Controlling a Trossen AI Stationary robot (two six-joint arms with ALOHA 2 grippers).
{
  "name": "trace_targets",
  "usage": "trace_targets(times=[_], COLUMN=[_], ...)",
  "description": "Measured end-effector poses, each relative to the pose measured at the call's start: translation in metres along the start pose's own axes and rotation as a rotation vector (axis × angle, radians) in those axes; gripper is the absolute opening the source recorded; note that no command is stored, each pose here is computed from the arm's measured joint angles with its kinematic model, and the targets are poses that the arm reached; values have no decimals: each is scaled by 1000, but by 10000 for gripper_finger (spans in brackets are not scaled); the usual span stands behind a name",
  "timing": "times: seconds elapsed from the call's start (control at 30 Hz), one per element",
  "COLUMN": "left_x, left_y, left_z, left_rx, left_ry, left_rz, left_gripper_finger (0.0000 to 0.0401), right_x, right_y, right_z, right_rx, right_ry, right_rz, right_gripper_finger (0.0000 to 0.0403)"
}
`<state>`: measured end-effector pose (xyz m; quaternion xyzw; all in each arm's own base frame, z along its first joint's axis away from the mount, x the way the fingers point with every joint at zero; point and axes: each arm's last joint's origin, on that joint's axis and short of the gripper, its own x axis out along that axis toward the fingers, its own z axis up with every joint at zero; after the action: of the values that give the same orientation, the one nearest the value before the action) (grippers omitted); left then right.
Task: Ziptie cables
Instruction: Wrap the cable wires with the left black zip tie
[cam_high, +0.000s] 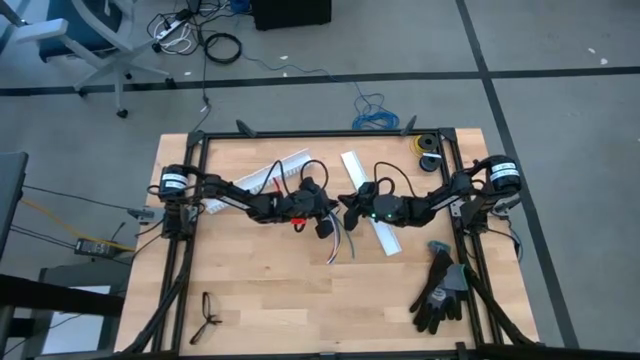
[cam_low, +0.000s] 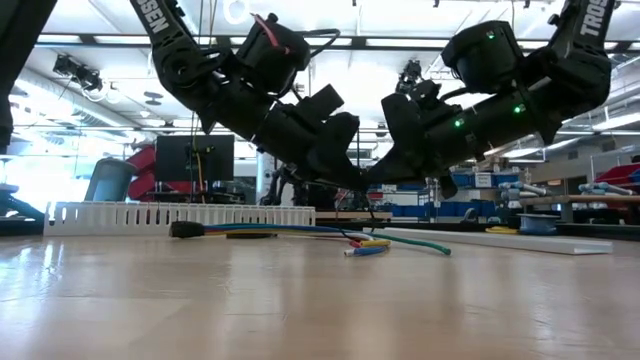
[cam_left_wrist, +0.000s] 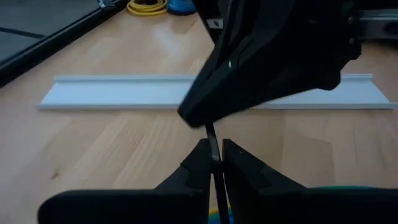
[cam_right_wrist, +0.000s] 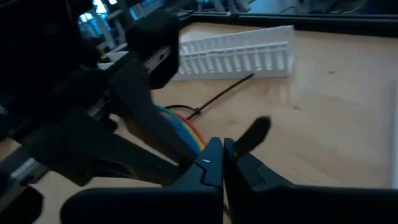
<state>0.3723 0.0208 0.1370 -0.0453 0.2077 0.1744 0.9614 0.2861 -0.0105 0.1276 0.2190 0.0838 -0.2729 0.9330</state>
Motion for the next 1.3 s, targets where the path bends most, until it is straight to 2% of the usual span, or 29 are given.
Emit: trace_targets(times=[0.23, 0.7, 1.03, 1.3], left_x=[-4, -3, 20, 21], left_y=[2, 2, -6, -8], left_z=[-12, -15, -47, -52], left_rx=[-29, -34, -121, -89], left_ry=[27, 6, -28, -24], left_rz=[0, -8, -45, -51], left_gripper_finger=[39, 38, 37, 39], right_x=[-19, -64, -76, -75], right_y=[-7, -14, -14, -16], right_z=[13, 53, 65, 62], right_rx=[-1, -20, -38, -39], right_ry=[-83, -225, -256, -237], right_rz=[-66, -110, -98, -127], right_gripper_finger=[0, 0, 0, 0])
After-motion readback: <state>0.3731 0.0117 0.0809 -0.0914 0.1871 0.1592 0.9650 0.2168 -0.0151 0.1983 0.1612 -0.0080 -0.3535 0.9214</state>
